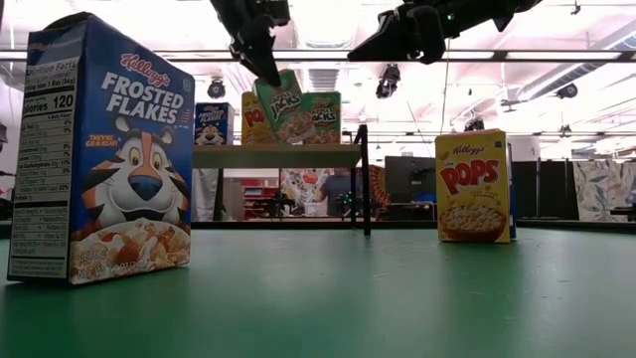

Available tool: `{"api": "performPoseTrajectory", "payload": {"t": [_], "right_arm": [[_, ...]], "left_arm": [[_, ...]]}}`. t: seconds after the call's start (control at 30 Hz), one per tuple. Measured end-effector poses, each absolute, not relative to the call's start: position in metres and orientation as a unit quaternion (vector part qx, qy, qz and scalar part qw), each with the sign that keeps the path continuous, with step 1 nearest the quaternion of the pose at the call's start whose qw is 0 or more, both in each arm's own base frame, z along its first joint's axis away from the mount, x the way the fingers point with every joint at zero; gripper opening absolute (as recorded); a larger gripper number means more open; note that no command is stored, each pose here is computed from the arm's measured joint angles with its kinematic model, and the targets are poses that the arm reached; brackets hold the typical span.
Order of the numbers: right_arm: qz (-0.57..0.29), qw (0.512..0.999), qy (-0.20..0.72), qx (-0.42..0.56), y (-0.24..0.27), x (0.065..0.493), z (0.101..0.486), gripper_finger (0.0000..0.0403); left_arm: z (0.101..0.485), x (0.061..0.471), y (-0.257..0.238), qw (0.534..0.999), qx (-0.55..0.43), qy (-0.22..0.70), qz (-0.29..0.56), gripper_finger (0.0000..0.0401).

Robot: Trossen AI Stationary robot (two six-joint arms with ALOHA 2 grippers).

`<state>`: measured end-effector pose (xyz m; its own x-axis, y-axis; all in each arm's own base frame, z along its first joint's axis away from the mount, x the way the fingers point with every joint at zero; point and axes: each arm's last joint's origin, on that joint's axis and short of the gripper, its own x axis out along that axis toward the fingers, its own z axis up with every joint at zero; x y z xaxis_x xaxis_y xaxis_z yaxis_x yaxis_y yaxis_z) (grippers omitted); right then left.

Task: Stack cereal on shelf
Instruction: Put the bottom green cereal box on the shelf aligned with the other green cereal box

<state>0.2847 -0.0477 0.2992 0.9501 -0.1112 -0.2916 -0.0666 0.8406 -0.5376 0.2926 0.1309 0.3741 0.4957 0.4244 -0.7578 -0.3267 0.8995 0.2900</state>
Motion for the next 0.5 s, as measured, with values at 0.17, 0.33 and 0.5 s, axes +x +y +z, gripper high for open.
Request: {"api": "performPoseTrajectory", "payload": {"t": [0.17, 0.33, 0.5], "right_arm": [[-0.011, 0.946, 0.159, -0.281, -0.048, 0.285, 0.299, 0.0009], [-0.011, 0.946, 0.160, -0.281, -0.048, 0.285, 0.299, 0.0009], [-0.011, 0.946, 0.160, -0.281, -0.048, 0.285, 0.299, 0.0009]], "left_arm": [[0.363, 0.302, 0.135, 0.855, 0.055, 0.470, 0.213, 0.0194], [0.355, 0.307, 0.137, 0.850, 0.061, 0.482, 0.205, 0.0194], [0.356, 0.307, 0.137, 0.850, 0.062, 0.481, 0.206, 0.0194]]}}
